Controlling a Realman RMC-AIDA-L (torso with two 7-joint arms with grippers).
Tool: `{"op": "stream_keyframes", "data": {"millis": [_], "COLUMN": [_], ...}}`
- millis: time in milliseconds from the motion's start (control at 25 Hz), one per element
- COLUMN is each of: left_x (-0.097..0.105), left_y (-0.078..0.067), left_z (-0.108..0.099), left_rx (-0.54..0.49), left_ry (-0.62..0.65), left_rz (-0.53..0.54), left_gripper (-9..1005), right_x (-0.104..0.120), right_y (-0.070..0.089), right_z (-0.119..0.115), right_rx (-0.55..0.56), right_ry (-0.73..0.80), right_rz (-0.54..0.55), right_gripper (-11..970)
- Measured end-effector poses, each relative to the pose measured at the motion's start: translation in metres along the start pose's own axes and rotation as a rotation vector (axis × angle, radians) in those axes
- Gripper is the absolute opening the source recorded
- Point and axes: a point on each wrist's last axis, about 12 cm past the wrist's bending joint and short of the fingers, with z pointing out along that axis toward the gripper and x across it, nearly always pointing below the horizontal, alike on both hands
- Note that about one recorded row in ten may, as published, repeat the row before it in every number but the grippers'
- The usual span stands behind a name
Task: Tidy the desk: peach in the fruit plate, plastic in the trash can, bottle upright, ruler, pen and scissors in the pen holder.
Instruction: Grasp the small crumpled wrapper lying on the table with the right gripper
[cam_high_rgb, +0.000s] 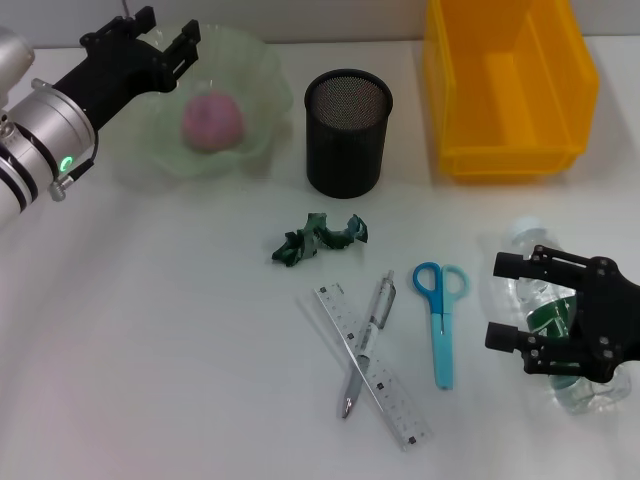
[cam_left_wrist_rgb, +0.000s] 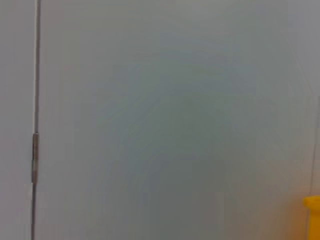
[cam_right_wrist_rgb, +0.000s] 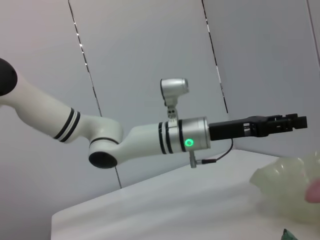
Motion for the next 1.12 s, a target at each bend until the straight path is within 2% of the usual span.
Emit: {"op": "stream_keyframes", "data": {"millis": [80,200,280,360,440,520,560,600,640,760,800,840,880,920,1120], "left_x": [0.0,0.001,0.005,0.011,0.019,0.019,0.028,0.028,0.035,0.039,0.039,0.039,0.045,0.045,0.049], "left_y": [-0.003,-0.008,-0.015,-0.024,-0.036,-0.036,-0.043,-0.043,-0.044,-0.046,-0.046,-0.046,-0.05,-0.05,-0.054], "left_z": [-0.005,-0.023,-0.044,-0.064,-0.087,-0.087,-0.108,-0.108,-0.121,-0.129,-0.129,-0.129,-0.137,-0.137,-0.138], "left_rx": [0.031,0.131,0.26,0.4,0.563,0.563,0.651,0.651,0.67,0.682,0.682,0.682,0.726,0.726,0.74], "left_ry": [-0.024,-0.075,-0.074,-0.028,0.043,0.043,0.107,0.107,0.133,0.146,0.146,0.146,0.207,0.207,0.237], "left_rz": [-0.02,-0.053,-0.044,-0.01,0.028,0.028,0.032,0.032,0.013,-0.007,-0.007,-0.007,-0.038,-0.038,-0.041], "left_gripper": [531,605,654,693,733,772,791,811,831,868,867,865,863,863,863], "right_x": [-0.002,-0.013,-0.024,-0.044,-0.052,-0.071,-0.079,-0.089,-0.097,-0.122,-0.129,-0.141,-0.146,-0.146,-0.154], "right_y": [-0.001,-0.003,-0.007,-0.013,-0.017,-0.025,-0.029,-0.033,-0.035,-0.039,-0.04,-0.042,-0.043,-0.043,-0.05], "right_z": [0.0,-0.007,-0.015,-0.023,-0.024,-0.024,-0.021,-0.016,-0.01,0.014,0.024,0.045,0.057,0.057,0.104], "right_rx": [0.005,0.025,0.047,0.071,0.082,0.104,0.107,0.112,0.106,0.073,0.062,0.047,0.04,0.04,0.093], "right_ry": [-0.017,-0.063,-0.076,-0.046,-0.023,0.038,0.077,0.126,0.178,0.348,0.403,0.5,0.545,0.545,0.662], "right_rz": [-0.004,0.015,0.036,0.052,0.06,0.094,0.115,0.133,0.143,0.091,0.075,0.056,0.055,0.055,0.088], "right_gripper": [819,819,819,819,819,818,818,818,818,818,818,818,818,818,819]}}
